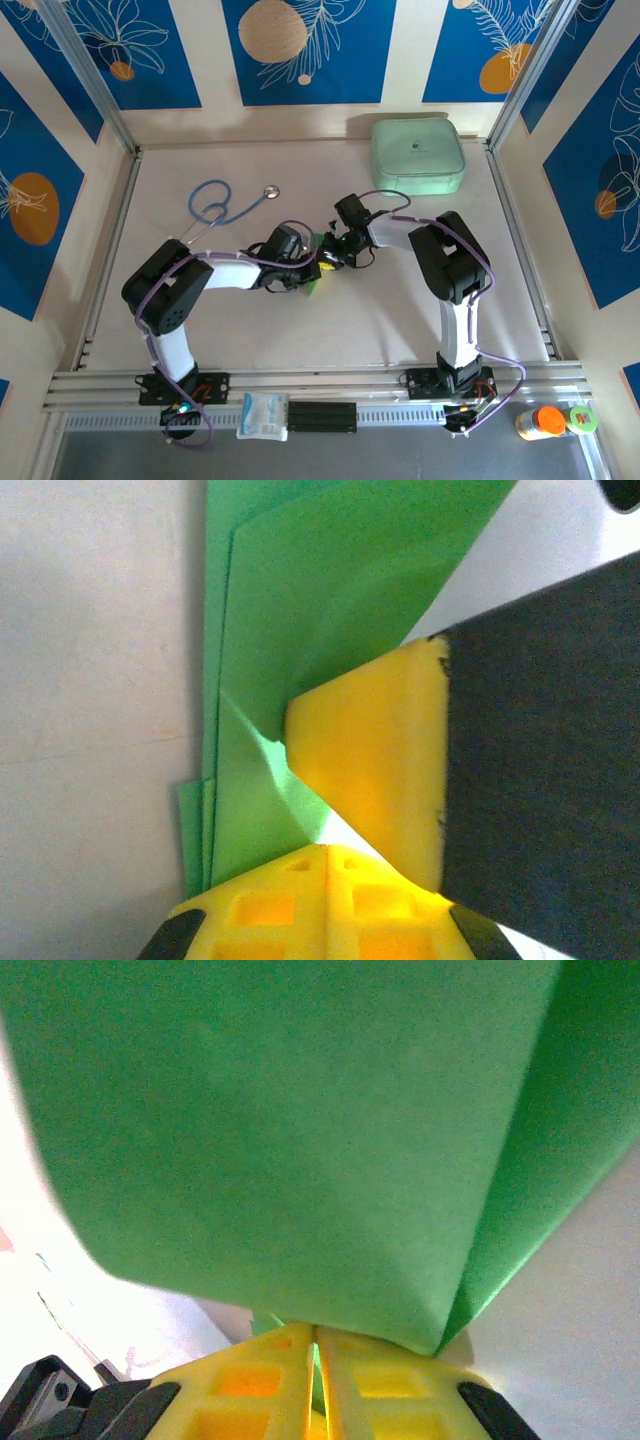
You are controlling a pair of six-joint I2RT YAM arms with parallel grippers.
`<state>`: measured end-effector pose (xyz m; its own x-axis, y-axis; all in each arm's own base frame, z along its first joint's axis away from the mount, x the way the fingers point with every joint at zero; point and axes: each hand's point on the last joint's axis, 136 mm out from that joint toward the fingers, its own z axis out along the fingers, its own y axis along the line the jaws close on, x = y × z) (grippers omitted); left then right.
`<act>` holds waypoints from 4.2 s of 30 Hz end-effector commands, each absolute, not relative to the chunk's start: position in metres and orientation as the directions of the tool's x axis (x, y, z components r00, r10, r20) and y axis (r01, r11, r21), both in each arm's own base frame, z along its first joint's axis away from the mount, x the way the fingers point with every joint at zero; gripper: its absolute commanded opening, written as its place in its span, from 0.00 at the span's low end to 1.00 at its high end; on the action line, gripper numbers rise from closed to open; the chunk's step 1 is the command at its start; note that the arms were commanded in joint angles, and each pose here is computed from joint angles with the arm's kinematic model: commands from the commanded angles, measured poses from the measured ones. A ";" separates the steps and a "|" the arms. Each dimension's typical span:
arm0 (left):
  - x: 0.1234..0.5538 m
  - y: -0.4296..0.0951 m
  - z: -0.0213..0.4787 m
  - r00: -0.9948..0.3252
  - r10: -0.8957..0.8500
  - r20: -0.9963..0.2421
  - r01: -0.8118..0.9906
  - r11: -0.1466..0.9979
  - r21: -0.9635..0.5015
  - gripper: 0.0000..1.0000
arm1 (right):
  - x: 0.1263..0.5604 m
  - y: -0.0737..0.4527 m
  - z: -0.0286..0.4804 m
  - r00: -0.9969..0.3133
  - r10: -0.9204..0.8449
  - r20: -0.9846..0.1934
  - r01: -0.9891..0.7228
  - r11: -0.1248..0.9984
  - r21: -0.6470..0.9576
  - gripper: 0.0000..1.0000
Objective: Fold a paper plane with a square sheet of paper (pick it up from the middle)
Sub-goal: Fold the wing for the fifth time at the center of the table.
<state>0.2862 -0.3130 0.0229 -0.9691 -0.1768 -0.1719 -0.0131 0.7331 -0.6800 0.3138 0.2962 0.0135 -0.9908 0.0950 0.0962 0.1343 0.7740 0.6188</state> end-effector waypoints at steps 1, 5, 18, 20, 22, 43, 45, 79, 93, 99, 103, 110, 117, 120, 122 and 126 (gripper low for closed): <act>0.274 -0.299 0.002 -0.979 -0.151 -0.141 -0.033 0.788 -0.615 0.01 | 0.280 0.263 -0.032 -0.961 0.158 0.229 0.247 0.861 0.444 0.15; 0.253 -0.288 -0.009 -0.986 -0.130 -0.101 -0.049 0.819 -0.572 0.00 | 0.281 0.260 -0.034 -0.959 0.167 0.230 0.254 0.867 0.429 0.14; 0.213 -0.280 0.032 -0.994 -0.037 -0.098 0.026 0.819 -0.573 0.01 | 0.281 0.259 -0.035 -0.958 0.172 0.228 0.256 0.873 0.416 0.14; 0.229 -0.287 0.051 -0.986 -0.059 -0.155 0.048 0.795 -0.605 0.01 | 0.281 0.260 -0.033 -0.958 0.171 0.228 0.256 0.871 0.420 0.14; 0.246 -0.293 0.062 -0.976 -0.089 -0.198 0.056 0.777 -0.627 0.01 | 0.282 0.261 -0.032 -0.959 0.170 0.226 0.255 0.868 0.426 0.14; 0.257 -0.277 -0.006 -0.981 -0.145 -0.127 -0.058 0.850 -0.523 0.00 | 0.308 0.292 0.024 -0.999 -0.011 0.031 0.012 0.766 0.642 0.14; 0.252 -0.273 -0.011 -0.983 -0.145 -0.112 -0.068 0.856 -0.512 0.00 | 0.314 0.292 0.040 -0.998 -0.044 -0.044 -0.062 0.758 0.650 0.14; 0.201 -0.241 -0.051 -0.988 -0.151 0.030 -0.148 0.882 -0.448 0.00 | 0.369 0.254 -0.004 -0.998 0.030 -0.055 -0.009 0.796 0.605 0.10; 0.195 -0.246 -0.056 -0.989 -0.141 0.052 -0.149 0.872 -0.466 0.00 | 0.415 0.223 -0.007 -0.987 0.156 -0.029 0.102 0.764 0.637 0.11; 0.195 -0.248 -0.052 -0.990 -0.132 0.049 -0.140 0.869 -0.475 0.00 | 0.421 0.213 -0.007 -0.982 0.190 -0.013 0.139 0.765 0.629 0.11; 0.193 -0.249 -0.047 -0.992 -0.116 0.046 -0.123 0.868 -0.480 0.00 | 0.427 0.210 -0.006 -0.978 0.211 0.002 0.164 0.756 0.634 0.11; 0.190 -0.251 -0.044 -0.994 -0.095 0.048 -0.107 0.871 -0.480 0.00 | 0.435 0.208 -0.008 -0.971 0.236 0.022 0.201 0.769 0.606 0.11; 0.204 -0.263 -0.026 -0.997 -0.082 0.007 -0.074 0.855 -0.514 0.00 | 0.441 0.211 0.014 -0.969 0.246 -0.023 0.177 0.758 0.627 0.10; 0.223 -0.275 0.005 -0.995 -0.077 -0.067 -0.027 0.832 -0.553 0.02 | 0.440 0.208 0.051 -0.961 0.252 -0.119 0.124 0.769 0.627 0.11; 0.239 -0.283 0.033 -0.987 -0.082 -0.137 0.013 0.813 -0.582 0.08 | 0.435 0.201 0.074 -0.949 0.258 -0.184 0.099 0.792 0.602 0.13; 0.263 -0.276 0.080 -0.959 -0.123 -0.257 0.054 0.807 -0.588 0.28 | 0.414 0.185 0.097 -0.929 0.273 -0.251 0.112 0.853 0.510 0.25</act>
